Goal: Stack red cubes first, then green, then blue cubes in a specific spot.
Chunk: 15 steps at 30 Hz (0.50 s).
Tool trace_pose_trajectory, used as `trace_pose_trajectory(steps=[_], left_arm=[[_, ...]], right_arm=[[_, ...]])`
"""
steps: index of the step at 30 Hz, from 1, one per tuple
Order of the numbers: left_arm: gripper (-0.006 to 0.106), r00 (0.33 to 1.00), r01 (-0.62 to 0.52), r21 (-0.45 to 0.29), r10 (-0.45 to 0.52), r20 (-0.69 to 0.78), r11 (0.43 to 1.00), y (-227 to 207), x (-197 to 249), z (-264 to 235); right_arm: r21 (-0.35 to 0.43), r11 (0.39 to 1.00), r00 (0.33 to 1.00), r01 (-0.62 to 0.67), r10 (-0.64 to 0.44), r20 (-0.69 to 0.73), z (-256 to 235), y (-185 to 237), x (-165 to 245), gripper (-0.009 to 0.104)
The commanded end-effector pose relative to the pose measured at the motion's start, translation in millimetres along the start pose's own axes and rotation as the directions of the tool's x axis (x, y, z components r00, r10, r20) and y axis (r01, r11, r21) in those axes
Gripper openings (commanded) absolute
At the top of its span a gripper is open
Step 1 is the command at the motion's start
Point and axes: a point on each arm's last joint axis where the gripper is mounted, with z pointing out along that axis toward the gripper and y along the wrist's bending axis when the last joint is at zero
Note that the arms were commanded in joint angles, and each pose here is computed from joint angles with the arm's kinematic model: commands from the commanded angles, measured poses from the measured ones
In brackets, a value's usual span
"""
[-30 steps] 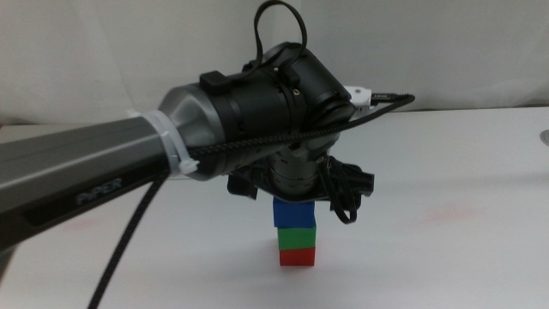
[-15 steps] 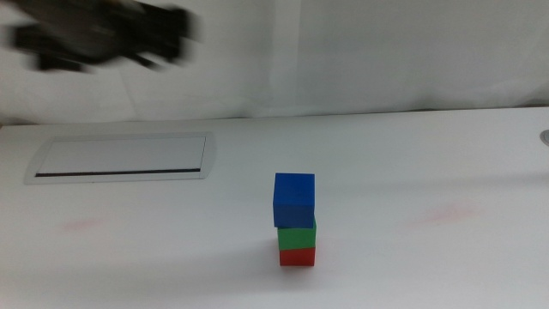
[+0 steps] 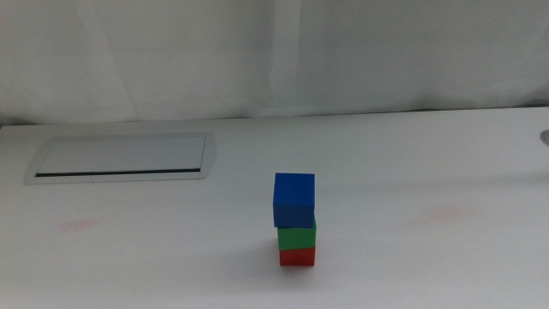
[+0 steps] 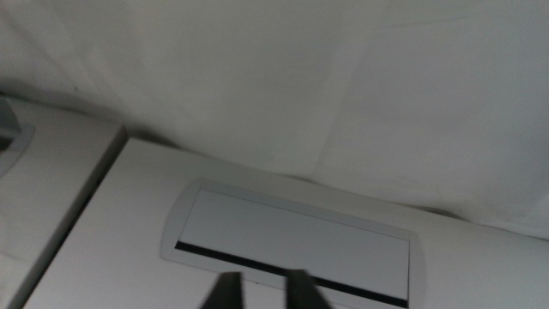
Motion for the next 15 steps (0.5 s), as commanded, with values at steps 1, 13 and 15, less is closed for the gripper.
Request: trace_pose_trajectory(steps=[1, 13, 15], left_arm=[[-0.002, 0.995, -0.011, 0.03, 0.008, 0.097, 0.999, 6, 16, -20], [-0.002, 0.833, -0.185, 0.097, 0.103, 0.543, 0.978, 40, 169, -67], [-0.002, 0.828, -0.173, 0.117, 0.08, 0.555, 0.978, 42, 191, -58]], right_arm=[[0.007, 1.0, 1.0, 0.015, -0.015, -0.02, 1, -2, 12, -0.002], [0.007, 1.0, 1.0, 0.015, -0.015, -0.02, 1, -2, 12, -0.002], [0.007, 1.0, 1.0, 0.015, -0.015, -0.02, 1, -2, 12, -0.002]])
